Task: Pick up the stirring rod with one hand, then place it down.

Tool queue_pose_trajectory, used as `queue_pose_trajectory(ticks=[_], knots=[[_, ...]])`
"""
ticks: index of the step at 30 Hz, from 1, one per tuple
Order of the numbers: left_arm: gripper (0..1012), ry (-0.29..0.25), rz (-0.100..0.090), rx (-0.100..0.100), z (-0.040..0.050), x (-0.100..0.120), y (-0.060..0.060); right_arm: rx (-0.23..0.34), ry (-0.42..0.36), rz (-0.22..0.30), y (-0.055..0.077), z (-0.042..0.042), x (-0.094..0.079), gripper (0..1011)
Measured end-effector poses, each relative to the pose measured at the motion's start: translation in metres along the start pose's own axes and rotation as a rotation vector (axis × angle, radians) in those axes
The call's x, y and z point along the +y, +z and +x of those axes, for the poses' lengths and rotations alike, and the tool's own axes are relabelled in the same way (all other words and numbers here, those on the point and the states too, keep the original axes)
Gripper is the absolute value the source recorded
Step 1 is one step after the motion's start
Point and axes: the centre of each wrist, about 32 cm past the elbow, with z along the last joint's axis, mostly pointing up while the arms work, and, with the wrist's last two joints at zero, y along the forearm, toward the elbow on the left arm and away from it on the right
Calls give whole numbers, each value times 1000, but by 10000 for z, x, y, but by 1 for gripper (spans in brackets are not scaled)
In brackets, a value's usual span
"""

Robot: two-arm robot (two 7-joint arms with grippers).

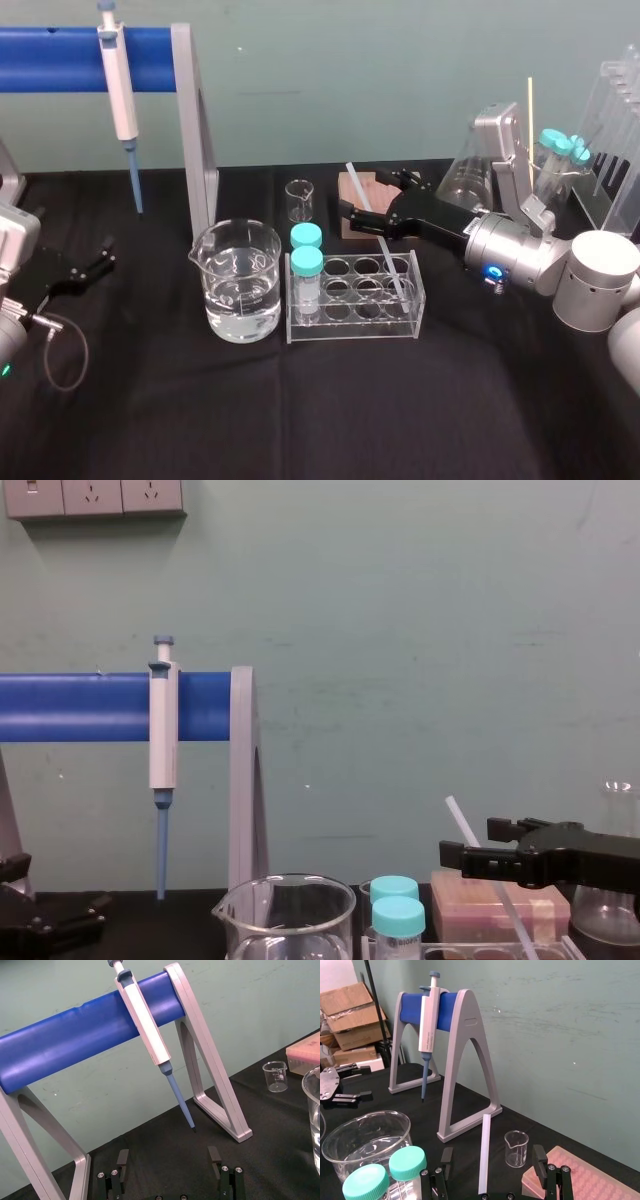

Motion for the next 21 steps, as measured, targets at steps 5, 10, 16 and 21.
queue_pose_trajectory(ticks=[5, 10, 16, 21], knots=[[1000, 0, 0, 0, 0, 0, 0, -1, 0, 1, -1, 1, -3, 1000], [1000, 0, 0, 0, 0, 0, 0, -1, 0, 2, -1, 1, -4, 995], [1000, 0, 0, 0, 0, 0, 0, -1, 0, 3, 0, 1, -5, 864], [1000, 0, 0, 0, 0, 0, 0, -2, 1, 4, 1, 0, -4, 722]])
